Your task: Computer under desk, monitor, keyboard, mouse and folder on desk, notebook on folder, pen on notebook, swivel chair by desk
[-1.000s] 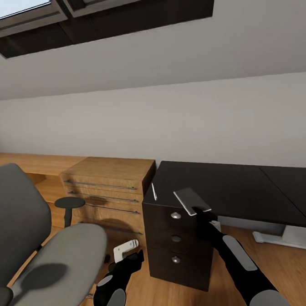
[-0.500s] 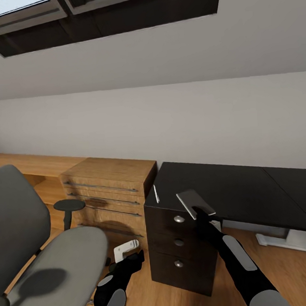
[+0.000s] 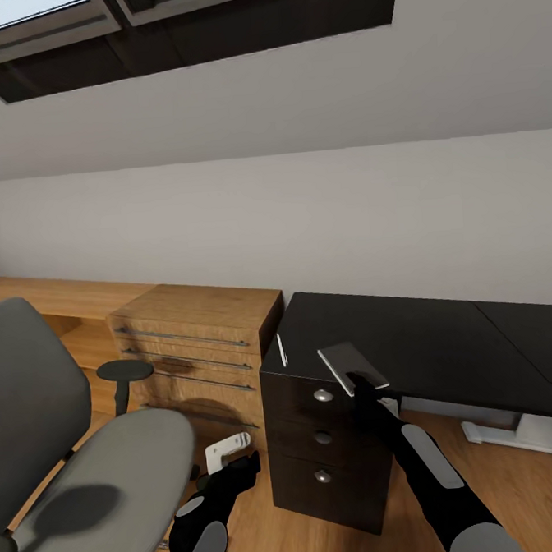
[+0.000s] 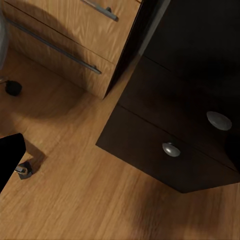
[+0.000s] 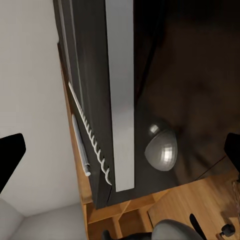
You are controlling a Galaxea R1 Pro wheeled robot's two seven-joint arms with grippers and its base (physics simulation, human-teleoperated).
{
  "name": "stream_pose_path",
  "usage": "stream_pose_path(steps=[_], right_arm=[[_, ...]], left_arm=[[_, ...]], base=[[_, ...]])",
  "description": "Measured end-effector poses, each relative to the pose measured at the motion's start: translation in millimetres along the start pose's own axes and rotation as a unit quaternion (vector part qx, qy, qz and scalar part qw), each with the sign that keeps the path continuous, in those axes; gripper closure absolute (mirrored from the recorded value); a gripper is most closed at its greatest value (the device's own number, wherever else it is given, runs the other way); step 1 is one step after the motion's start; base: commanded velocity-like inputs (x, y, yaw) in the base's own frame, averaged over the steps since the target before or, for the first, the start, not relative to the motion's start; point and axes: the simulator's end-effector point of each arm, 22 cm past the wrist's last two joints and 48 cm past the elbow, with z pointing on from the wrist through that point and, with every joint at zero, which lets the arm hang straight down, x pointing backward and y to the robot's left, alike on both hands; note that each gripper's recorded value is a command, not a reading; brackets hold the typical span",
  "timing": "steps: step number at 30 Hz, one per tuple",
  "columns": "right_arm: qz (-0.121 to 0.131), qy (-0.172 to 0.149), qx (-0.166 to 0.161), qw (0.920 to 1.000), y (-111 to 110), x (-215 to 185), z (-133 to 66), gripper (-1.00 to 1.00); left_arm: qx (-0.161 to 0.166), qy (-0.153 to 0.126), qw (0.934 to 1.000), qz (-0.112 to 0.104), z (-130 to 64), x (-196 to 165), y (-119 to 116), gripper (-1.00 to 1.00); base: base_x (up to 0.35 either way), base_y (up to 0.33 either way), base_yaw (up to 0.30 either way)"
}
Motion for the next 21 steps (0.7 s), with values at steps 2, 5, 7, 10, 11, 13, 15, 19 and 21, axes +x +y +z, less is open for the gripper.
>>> stream_pose_path(steps=[2,5,7,10,11,13,15,19,21], right_arm=[[0.0,0.0,0.0,1.0,0.0,0.0,0.0,-1.0],[0.0,0.0,0.0,1.0,0.0,0.0,-0.1,-1.0],[0.0,0.0,0.0,1.0,0.1,0.0,-0.1,-1.0],[0.0,0.0,0.0,1.0,0.1,0.0,0.0,-1.0],[0.0,0.0,0.0,1.0,0.1,0.0,0.0,-1.0],[0.0,0.0,0.0,1.0,0.1,-0.1,0.0,-1.0],[0.0,0.0,0.0,1.0,0.0,-0.1,0.0,-1.0],[0.0,0.0,0.0,1.0,-0.2,0.0,0.0,-1.0],[0.0,0.0,0.0,1.0,-0.2,0.1,0.0,-1.0]], left_arm=[[0.0,0.0,1.0,0.0,0.1,0.0,0.0,-1.0],[0.0,0.0,1.0,0.0,0.0,0.0,0.1,-1.0],[0.0,0.0,1.0,0.0,0.1,0.2,0.2,-1.0],[-0.001,0.0,1.0,0.0,0.3,0.4,0.4,-1.0],[-0.001,0.0,1.0,0.0,0.3,0.4,0.4,-1.0],[-0.001,0.0,1.0,0.0,0.4,0.5,0.5,-1.0],[-0.001,0.0,1.0,0.0,0.4,0.4,0.4,-1.0],[-0.001,0.0,1.0,0.0,0.5,0.3,0.4,-1.0],[-0.001,0.0,1.0,0.0,0.4,0.5,0.6,-1.0]], base=[[0.0,0.0,0.0],[0.06,0.0,0.0],[0.06,0.0,0.0],[0.031,0.0,0.0],[0.019,0.0,0.0],[0.011,0.0,0.0],[0.007,0.0,0.0],[0.003,0.0,0.0],[0.0,0.0,0.0]])
